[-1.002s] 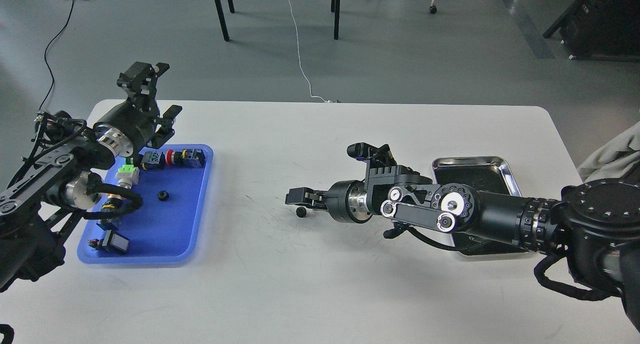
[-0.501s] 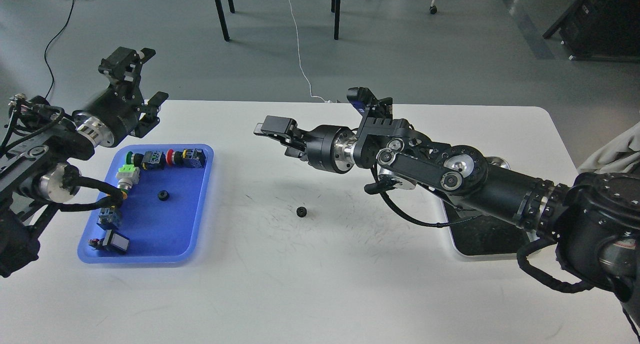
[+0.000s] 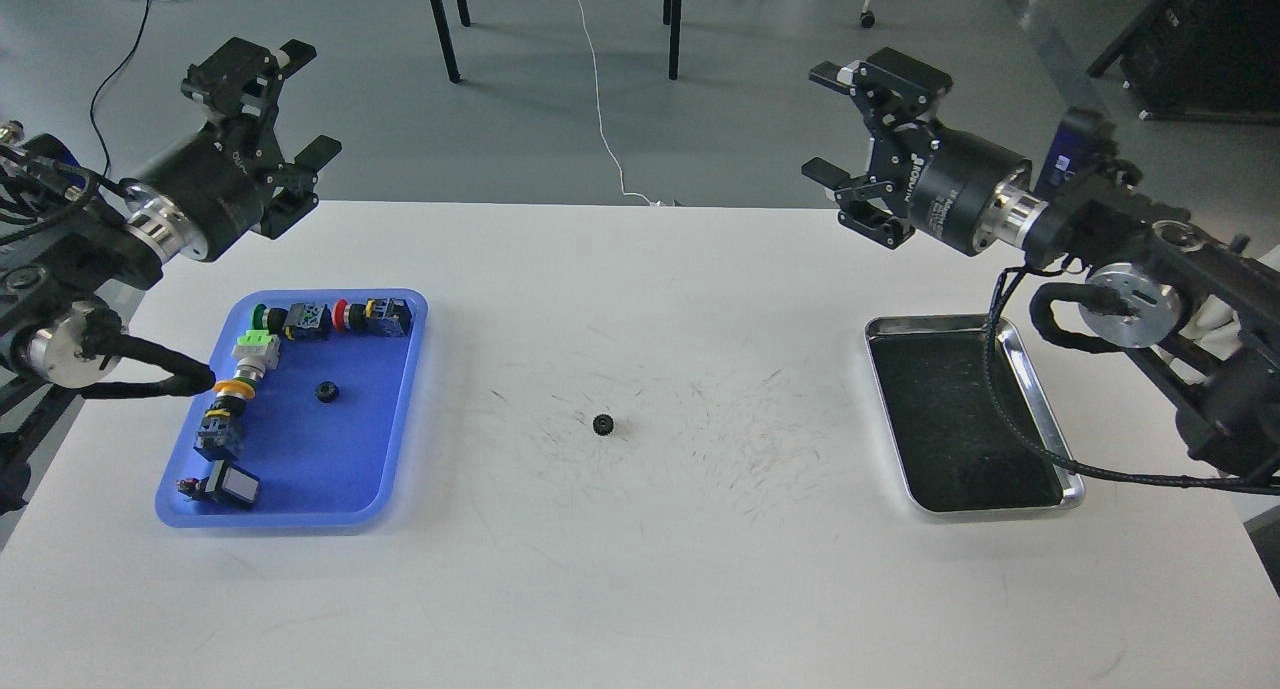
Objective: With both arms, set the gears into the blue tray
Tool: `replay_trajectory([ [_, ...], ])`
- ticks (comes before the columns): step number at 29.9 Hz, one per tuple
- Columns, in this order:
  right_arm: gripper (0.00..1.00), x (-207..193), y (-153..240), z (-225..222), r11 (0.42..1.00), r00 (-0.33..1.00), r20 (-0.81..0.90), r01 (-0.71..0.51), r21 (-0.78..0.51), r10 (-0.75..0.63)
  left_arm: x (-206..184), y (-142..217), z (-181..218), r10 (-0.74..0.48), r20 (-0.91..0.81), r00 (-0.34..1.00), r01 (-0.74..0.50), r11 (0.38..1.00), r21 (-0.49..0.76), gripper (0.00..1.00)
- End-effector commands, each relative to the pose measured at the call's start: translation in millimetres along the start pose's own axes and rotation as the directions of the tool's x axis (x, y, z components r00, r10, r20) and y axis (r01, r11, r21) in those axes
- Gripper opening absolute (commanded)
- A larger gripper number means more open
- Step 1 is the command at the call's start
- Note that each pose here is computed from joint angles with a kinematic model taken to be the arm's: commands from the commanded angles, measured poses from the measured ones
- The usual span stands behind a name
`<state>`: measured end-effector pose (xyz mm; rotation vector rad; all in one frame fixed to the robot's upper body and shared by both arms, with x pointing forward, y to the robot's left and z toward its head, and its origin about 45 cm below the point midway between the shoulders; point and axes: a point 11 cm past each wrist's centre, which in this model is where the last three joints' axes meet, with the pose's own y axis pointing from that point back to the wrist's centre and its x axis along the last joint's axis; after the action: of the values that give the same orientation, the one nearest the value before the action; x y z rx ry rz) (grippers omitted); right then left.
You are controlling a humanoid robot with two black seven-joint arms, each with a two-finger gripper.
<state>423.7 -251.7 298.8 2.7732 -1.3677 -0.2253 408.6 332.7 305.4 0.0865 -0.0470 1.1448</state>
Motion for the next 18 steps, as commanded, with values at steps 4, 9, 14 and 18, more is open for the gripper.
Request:
replay_trajectory([
  [4,0.93,66.0,74.4,2.5,0.974,0.936,0.314,-0.2,0.109,0.157,-29.1,28.2,43.6,-0.187,0.153,0.97,0.191,0.982,-0.011,0.98],
  [9,0.93,94.9,118.6,26.5,0.934,0.837,0.506,-0.323,0.152,0.207,-44.8,48.9,39.7,-0.238,0.232,0.943,0.234,0.971,0.046,0.98],
  [14,0.93,112.3,133.2,61.7,0.902,0.742,0.633,-0.404,0.156,0.223,-45.0,62.5,0.6,-0.285,0.458,0.842,0.213,0.956,0.202,0.98],
  [18,0.93,111.7,127.4,90.3,0.89,0.687,0.692,-0.432,0.145,0.22,-53.8,76.4,-41.4,-0.398,0.617,0.679,0.217,0.912,0.349,0.98],
])
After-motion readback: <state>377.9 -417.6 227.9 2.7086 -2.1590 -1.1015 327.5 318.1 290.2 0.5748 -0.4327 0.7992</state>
